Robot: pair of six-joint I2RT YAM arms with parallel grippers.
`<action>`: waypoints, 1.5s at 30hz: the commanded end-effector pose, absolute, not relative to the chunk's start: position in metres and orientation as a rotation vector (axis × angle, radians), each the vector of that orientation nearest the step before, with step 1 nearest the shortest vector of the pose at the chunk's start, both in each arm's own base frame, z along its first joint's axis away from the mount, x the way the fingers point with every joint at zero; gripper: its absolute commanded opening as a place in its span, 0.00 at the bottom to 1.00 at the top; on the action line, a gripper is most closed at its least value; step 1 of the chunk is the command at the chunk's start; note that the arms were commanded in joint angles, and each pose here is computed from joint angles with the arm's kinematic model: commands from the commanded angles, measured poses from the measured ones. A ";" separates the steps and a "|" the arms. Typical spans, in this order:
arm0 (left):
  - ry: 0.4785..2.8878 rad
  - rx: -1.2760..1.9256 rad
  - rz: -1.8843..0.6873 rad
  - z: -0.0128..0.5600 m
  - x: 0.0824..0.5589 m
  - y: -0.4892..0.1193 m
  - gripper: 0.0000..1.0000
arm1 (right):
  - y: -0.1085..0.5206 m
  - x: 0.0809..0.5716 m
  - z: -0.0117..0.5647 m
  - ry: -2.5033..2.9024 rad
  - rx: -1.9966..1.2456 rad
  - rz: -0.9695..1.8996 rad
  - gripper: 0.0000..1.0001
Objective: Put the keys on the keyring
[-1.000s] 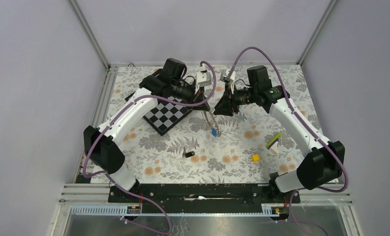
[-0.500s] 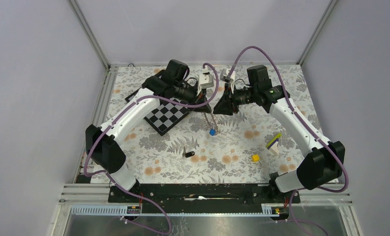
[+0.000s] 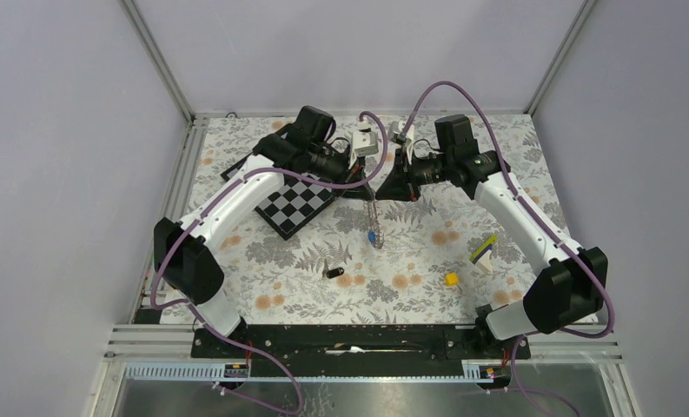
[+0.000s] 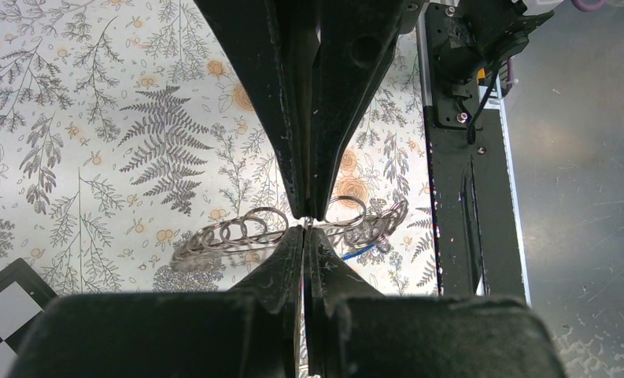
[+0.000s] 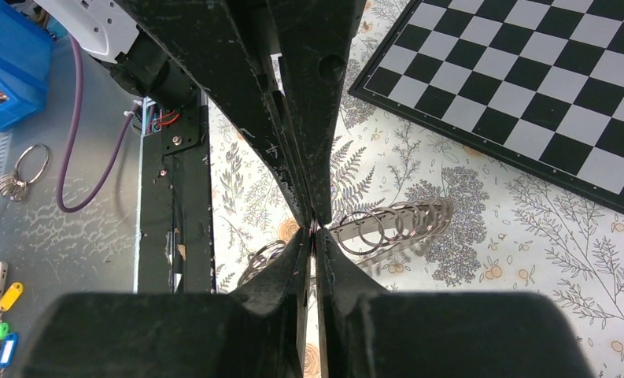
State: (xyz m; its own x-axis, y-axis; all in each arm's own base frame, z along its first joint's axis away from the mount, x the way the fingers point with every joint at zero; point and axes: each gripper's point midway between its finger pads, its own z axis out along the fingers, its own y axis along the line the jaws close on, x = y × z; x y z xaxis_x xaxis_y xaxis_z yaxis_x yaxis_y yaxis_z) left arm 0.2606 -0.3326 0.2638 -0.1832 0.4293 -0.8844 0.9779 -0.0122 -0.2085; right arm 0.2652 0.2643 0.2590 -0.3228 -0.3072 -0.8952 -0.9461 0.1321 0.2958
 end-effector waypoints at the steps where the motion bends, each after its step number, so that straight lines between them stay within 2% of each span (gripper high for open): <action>1: 1.560 1.479 -1.190 0.289 0.261 -0.341 0.00 | 0.272 0.264 0.267 1.685 -1.233 1.230 0.09; 5: 1.541 1.486 -1.209 0.292 0.258 -0.342 0.00 | 0.272 0.267 0.266 1.698 -1.217 1.217 0.00; 8: 1.523 1.477 -1.232 0.296 0.259 -0.341 0.02 | 0.273 0.272 0.272 1.701 -1.195 1.206 0.00; 12: 1.503 1.382 -1.316 0.313 0.268 -0.329 0.37 | 0.275 0.276 0.292 1.680 -1.163 1.208 0.00; 15: 1.476 1.264 -1.407 0.329 0.277 -0.315 0.48 | 0.277 0.278 0.310 1.666 -1.138 1.216 0.00; 20: 1.367 1.136 -1.521 0.354 0.274 -0.300 0.58 | 0.282 0.279 0.339 1.649 -1.070 1.265 0.00; 24: 1.355 1.121 -1.536 0.354 0.275 -0.299 0.56 | 0.285 0.283 0.350 1.637 -1.037 1.293 0.00; 32: 1.362 1.096 -1.536 0.350 0.277 -0.301 0.44 | 0.294 0.283 0.346 1.656 -0.964 1.426 0.00; 39: 1.365 1.109 -1.552 0.343 0.273 -0.302 0.27 | 0.295 0.283 0.345 1.652 -0.963 1.448 0.00; 43: 1.364 1.111 -1.556 0.343 0.273 -0.302 0.24 | 0.294 0.283 0.344 1.652 -0.962 1.446 0.00; 45: 1.358 1.113 -1.558 0.344 0.272 -0.303 0.19 | 0.293 0.284 0.343 1.654 -0.961 1.444 0.00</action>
State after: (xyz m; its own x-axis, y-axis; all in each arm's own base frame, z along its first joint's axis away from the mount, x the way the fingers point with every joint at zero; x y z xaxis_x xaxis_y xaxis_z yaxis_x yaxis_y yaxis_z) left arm 0.2859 -0.3052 0.3272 -0.3914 0.0091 -0.9202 0.9169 -0.0817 -0.3908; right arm 0.2898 0.2905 0.3290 -0.4990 -0.0868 -0.8622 -0.8623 0.1484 0.4842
